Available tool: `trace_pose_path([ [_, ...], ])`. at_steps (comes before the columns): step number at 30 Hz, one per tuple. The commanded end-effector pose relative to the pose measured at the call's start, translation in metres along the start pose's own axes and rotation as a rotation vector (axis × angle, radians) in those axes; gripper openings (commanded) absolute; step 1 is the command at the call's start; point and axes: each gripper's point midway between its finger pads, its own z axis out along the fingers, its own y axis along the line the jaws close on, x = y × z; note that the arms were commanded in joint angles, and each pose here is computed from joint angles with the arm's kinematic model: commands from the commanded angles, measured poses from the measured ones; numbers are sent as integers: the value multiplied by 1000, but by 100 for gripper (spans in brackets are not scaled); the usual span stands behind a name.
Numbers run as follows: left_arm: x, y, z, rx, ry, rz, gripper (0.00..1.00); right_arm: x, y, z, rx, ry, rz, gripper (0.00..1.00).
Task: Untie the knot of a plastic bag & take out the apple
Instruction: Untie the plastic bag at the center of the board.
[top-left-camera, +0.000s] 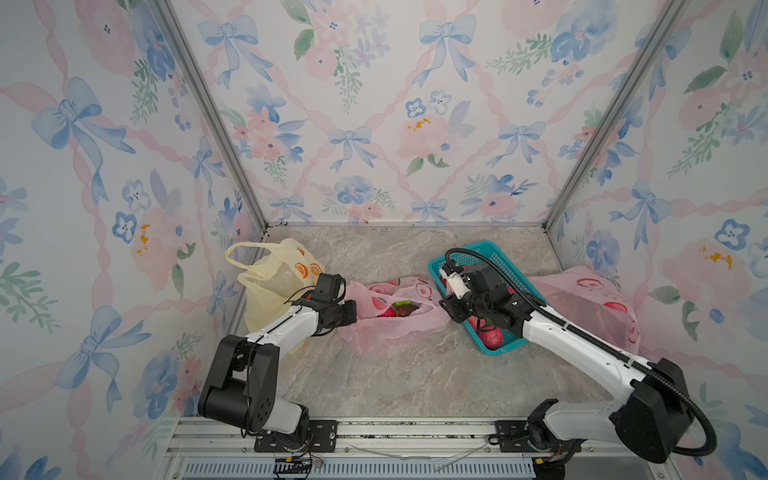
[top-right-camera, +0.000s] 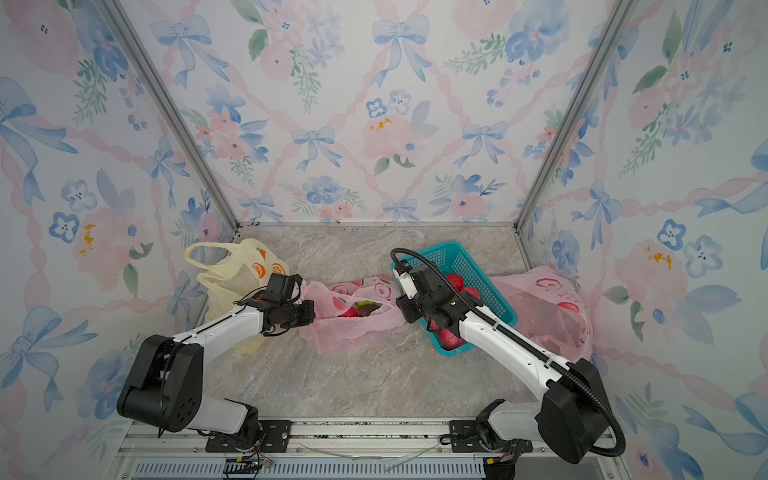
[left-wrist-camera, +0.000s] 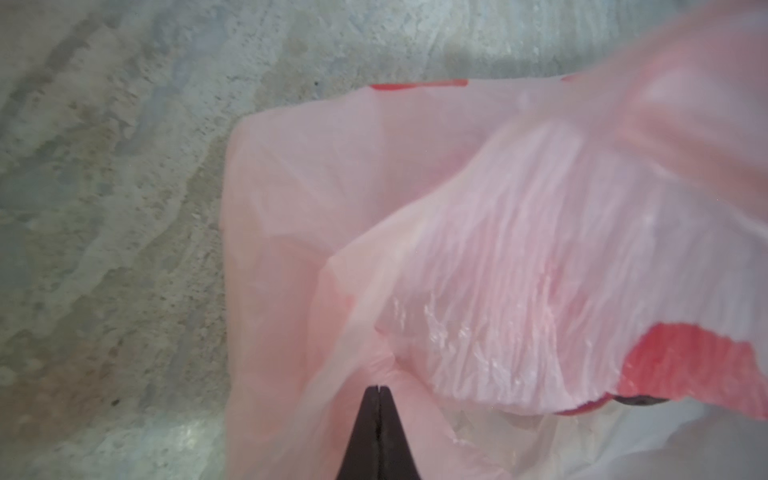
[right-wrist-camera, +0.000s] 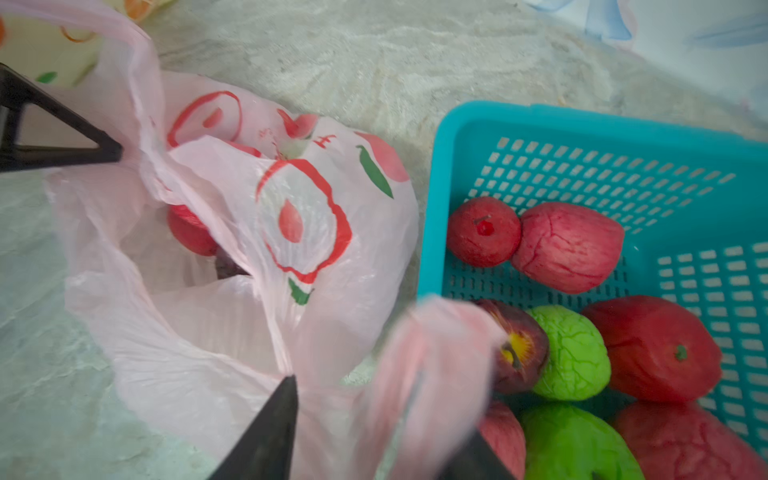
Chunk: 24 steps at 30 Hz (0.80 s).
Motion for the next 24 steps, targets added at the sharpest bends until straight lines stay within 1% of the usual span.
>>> trace_pose_path([
  [1,0,-16,-7,31,-27,24,0,-43,30,-43,-155,-136,37,56],
  [3,-1,-26,-9,51,-35,40,0,-63,44,-65,-182,-207,10,59],
  [5,-1,-33,-11,67,-39,51,0,-78,60,-80,-209,-248,-26,59],
  [8,-3,-44,-14,100,-44,60,0,-91,89,-88,-238,-256,-95,59],
  [9,-4,-49,-15,118,-48,65,0,-94,97,-85,-250,-246,-104,56],
  [10,-5,-53,-16,130,-48,68,0,-95,105,-80,-265,-232,-102,49],
  [12,-6,-60,-18,153,-49,74,0,-93,119,-58,-291,-178,-72,31],
  [13,-7,-64,-20,165,-48,75,0,-89,124,-45,-291,-152,-57,27],
  [15,-9,-71,-21,189,-52,81,0,-76,130,-13,-267,-88,-26,24],
  [18,-11,-83,-24,233,-50,84,0,-55,132,25,-197,-10,-15,20],
  [20,-11,-90,-24,260,-44,86,0,-47,132,43,-163,12,-11,19],
  [24,-5,-101,-23,298,-14,96,0,-38,128,67,-111,40,-2,18],
])
